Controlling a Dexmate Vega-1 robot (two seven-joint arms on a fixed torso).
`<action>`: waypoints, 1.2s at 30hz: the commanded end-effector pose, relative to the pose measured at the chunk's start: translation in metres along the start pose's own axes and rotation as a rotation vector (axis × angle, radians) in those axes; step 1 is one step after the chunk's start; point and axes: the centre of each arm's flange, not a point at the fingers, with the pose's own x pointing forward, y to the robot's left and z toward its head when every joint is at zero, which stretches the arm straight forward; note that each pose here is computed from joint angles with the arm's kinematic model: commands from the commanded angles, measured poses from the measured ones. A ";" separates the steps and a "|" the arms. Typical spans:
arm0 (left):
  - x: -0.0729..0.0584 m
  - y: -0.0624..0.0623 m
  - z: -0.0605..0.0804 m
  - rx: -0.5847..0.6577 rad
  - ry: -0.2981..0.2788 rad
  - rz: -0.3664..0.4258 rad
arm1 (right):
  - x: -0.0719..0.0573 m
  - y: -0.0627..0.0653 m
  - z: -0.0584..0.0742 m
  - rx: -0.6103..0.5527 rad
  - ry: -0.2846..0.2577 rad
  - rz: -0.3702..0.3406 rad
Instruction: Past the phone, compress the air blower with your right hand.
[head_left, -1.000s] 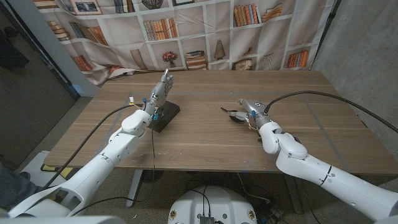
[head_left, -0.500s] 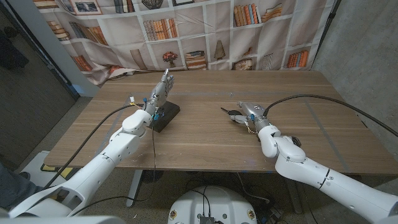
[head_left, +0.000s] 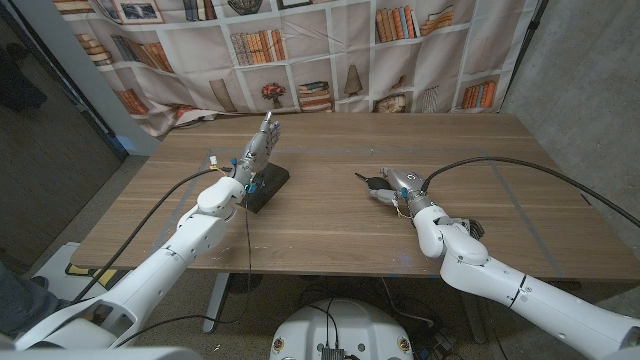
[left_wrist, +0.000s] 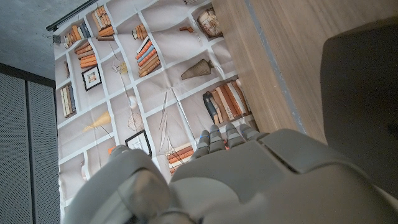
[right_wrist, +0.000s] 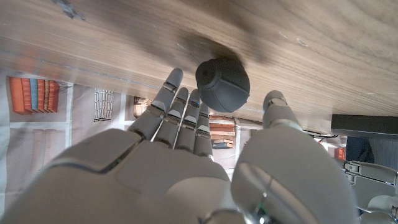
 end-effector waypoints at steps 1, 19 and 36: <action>-0.001 0.003 -0.001 -0.004 -0.001 0.013 | 0.002 0.009 0.000 -0.001 0.005 0.000; -0.003 0.007 -0.001 -0.007 0.007 0.033 | 0.009 0.013 -0.008 0.075 0.013 -0.024; -0.002 0.006 -0.003 -0.014 0.014 0.030 | 0.005 -0.001 -0.009 0.072 0.015 -0.091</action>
